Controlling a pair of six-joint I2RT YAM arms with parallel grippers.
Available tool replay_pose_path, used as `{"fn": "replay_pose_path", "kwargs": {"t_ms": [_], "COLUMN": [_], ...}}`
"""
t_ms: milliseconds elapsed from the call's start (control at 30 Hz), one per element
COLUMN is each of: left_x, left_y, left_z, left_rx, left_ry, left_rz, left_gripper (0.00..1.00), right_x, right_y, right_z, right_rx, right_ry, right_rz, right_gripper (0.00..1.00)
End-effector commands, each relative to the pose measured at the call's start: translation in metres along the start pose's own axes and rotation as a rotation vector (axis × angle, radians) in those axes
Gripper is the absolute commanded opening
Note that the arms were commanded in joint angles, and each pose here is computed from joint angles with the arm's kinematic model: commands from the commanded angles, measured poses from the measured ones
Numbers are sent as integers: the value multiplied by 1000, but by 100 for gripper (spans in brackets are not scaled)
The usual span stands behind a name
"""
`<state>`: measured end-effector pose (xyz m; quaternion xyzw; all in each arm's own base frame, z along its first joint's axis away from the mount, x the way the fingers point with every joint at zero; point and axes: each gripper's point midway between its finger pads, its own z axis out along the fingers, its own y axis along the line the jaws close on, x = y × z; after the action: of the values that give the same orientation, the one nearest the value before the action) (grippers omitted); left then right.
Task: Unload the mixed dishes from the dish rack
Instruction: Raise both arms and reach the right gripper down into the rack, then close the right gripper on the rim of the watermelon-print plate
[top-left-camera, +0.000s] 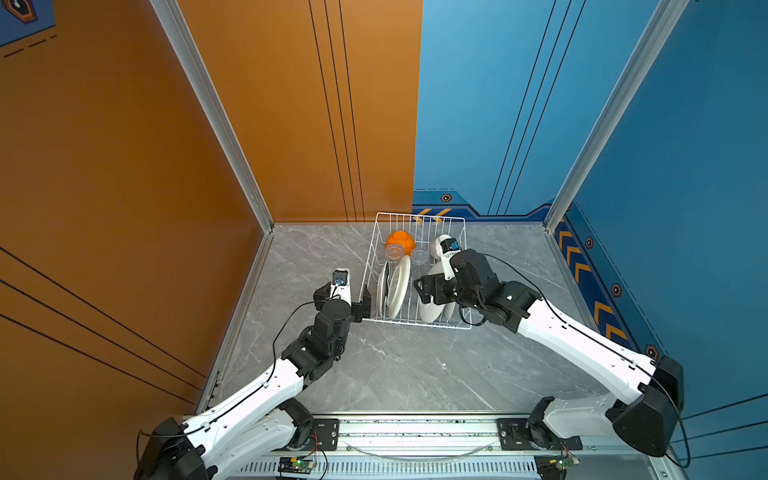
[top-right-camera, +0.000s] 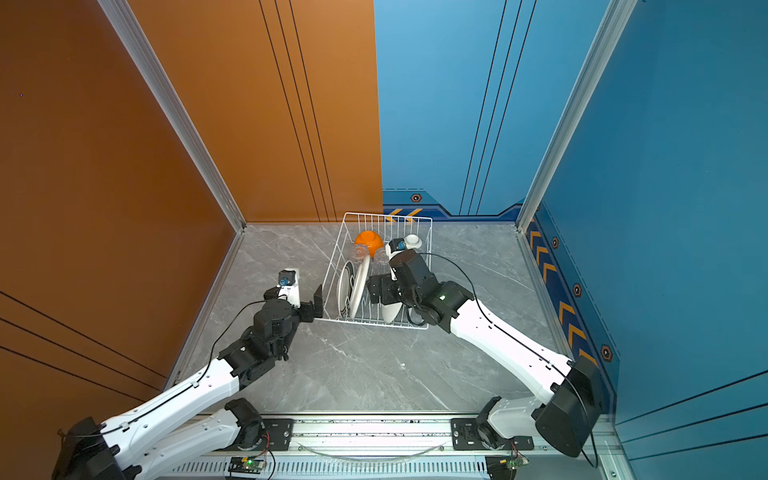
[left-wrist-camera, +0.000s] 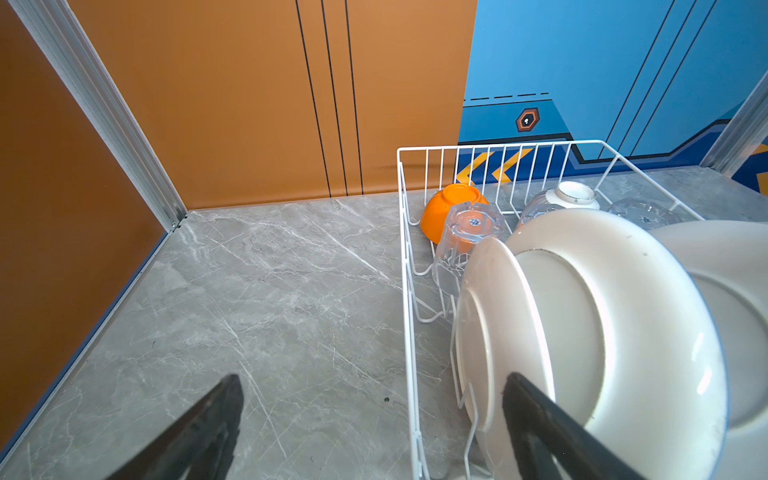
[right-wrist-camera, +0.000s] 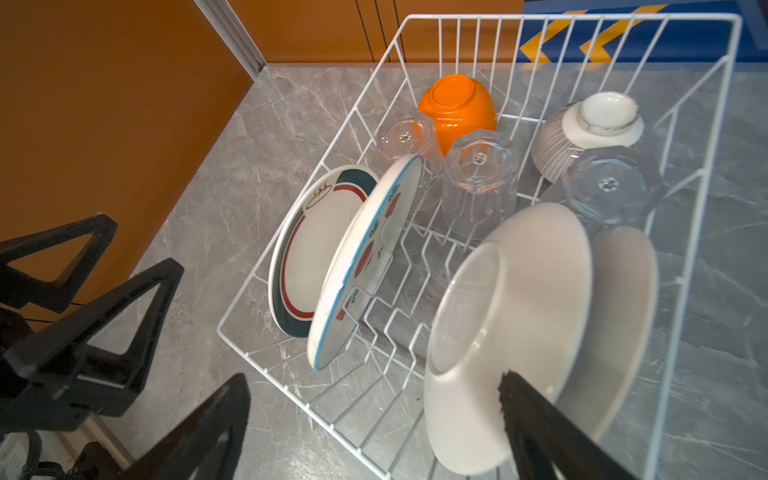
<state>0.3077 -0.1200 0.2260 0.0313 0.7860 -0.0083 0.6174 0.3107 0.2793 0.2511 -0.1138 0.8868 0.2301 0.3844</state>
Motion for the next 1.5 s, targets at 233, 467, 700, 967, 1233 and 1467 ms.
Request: {"fn": "replay_pose_path", "kwargs": {"t_ms": [233,467,700,967,1233,1467], "left_x": [10,13,14,15,18,19], "left_y": [0,-4,-7,-7,-10,-10], "left_z": [-11,-11,-11,-11,-9,-9], "left_rx": [10,27,34,35,38,38], "left_ry": [-8,-3,-2,-3,8,7], "left_rz": [45,38,37,36,39,35], "left_gripper": [98,98,98,98,98,98], "right_x": [0,1,0,-4,-4,-17], "right_y": [27,26,18,15,14,13], "right_z": [42,64,79,91,96,85], "right_rx": [-53,-23,30,56,63,71], "right_ry": [78,79,59,46,48,4], "right_rz": [76,108,140,175,194,189], "right_gripper": [68,48,37,35,19,10]}}
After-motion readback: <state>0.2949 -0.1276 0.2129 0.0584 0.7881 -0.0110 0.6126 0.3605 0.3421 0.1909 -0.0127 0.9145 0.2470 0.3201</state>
